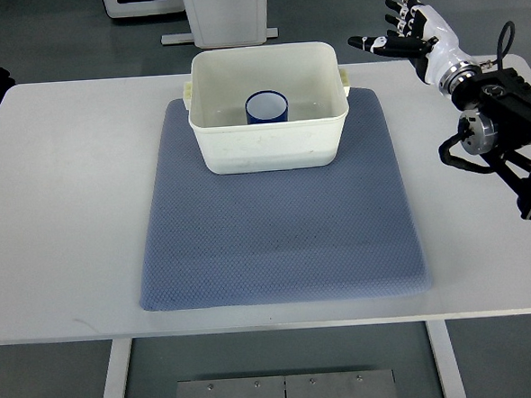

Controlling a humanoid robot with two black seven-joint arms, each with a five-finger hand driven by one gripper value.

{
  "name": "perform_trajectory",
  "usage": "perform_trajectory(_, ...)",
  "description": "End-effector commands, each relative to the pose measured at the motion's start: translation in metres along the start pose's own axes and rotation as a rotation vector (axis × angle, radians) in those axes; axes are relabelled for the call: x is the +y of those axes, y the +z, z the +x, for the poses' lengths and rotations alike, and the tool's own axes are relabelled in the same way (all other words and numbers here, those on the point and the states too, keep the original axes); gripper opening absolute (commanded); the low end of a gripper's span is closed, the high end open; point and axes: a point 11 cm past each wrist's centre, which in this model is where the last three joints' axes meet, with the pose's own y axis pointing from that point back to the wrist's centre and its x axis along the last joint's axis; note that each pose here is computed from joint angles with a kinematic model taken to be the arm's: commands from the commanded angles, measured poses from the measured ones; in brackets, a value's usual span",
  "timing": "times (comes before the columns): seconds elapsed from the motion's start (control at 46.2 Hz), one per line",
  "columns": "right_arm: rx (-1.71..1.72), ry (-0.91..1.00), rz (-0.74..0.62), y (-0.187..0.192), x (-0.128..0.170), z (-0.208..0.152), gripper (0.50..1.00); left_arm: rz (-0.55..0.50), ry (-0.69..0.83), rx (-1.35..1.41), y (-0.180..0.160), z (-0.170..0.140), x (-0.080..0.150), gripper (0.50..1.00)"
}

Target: Place cup in box with right hand

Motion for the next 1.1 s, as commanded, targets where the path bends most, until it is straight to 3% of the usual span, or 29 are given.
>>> perform_trajectory(0.0,-0.037,0.014,-0.010,0.005,0.004,0.012,0.995,0.001,0.000,0.002,-0.001,0.000,0.000,1.000)
perform_trajectory(0.303,-0.205,0.116,-0.073,0.034,0.022,0.050,1.000,0.000,0.000,0.002,0.000,0.000,0.000,1.000)
perform_trajectory(1.083,-0.271,0.107,-0.144,0.086,0.046,0.034,1.000,0.000,0.000,-0.001,0.000,0.000,0.000,1.000)
